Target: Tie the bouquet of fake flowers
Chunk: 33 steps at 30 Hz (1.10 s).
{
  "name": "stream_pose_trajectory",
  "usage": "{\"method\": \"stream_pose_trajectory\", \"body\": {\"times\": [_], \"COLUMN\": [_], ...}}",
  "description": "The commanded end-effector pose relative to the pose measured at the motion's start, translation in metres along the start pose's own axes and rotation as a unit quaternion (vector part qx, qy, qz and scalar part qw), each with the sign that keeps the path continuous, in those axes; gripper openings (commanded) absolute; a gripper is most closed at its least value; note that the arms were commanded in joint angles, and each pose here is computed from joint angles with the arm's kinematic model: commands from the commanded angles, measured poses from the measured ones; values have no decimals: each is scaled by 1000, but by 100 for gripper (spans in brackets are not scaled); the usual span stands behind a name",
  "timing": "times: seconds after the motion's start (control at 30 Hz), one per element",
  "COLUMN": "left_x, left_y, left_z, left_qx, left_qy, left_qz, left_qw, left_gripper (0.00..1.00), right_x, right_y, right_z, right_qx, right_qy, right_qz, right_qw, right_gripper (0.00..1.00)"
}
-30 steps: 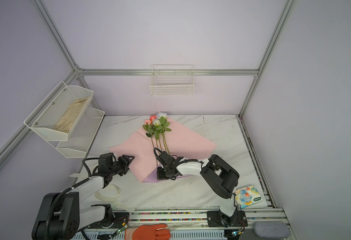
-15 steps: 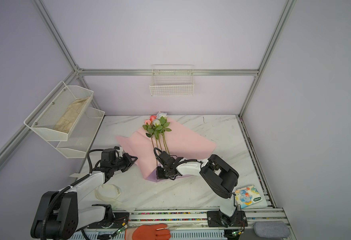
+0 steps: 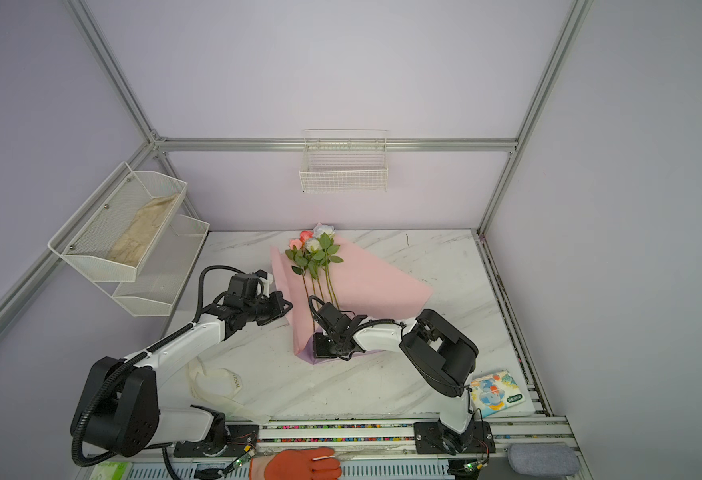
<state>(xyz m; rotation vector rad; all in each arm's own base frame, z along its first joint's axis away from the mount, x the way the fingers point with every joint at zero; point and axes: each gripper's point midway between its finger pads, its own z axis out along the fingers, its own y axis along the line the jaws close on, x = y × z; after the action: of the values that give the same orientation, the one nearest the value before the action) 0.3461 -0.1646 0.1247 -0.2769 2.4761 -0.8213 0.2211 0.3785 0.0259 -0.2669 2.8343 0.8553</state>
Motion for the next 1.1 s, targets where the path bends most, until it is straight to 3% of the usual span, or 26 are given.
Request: {"method": "stream_pose_trajectory", "body": {"times": [0.0,0.33,0.53,0.73,1.07], "left_x": [-28,-25,-22,-21,-24], "left_y": [-42,-64,-64,-62,-72], "left_z": [0,29,35,39,47], "left_qx": [27,28,25,21,29], "left_qy": [-20,7,13,15,16], "left_qz": [49,52,54,55,57], "left_qw": [998,998,998,998,998], "left_gripper": [3,3,3,3,4], "right_x": [16,15,-2,-15,-28], "right_y": [-21,-15,2,6,20], "right_z": [8,8,-15,-48,-95], "right_qx": [28,12,-26,-54,-103], "right_qy": [19,17,-28,-67,-136], "right_qz": [16,17,28,48,75], "right_qw": [999,1000,999,995,982], "right_gripper": [8,8,10,19,45]}}
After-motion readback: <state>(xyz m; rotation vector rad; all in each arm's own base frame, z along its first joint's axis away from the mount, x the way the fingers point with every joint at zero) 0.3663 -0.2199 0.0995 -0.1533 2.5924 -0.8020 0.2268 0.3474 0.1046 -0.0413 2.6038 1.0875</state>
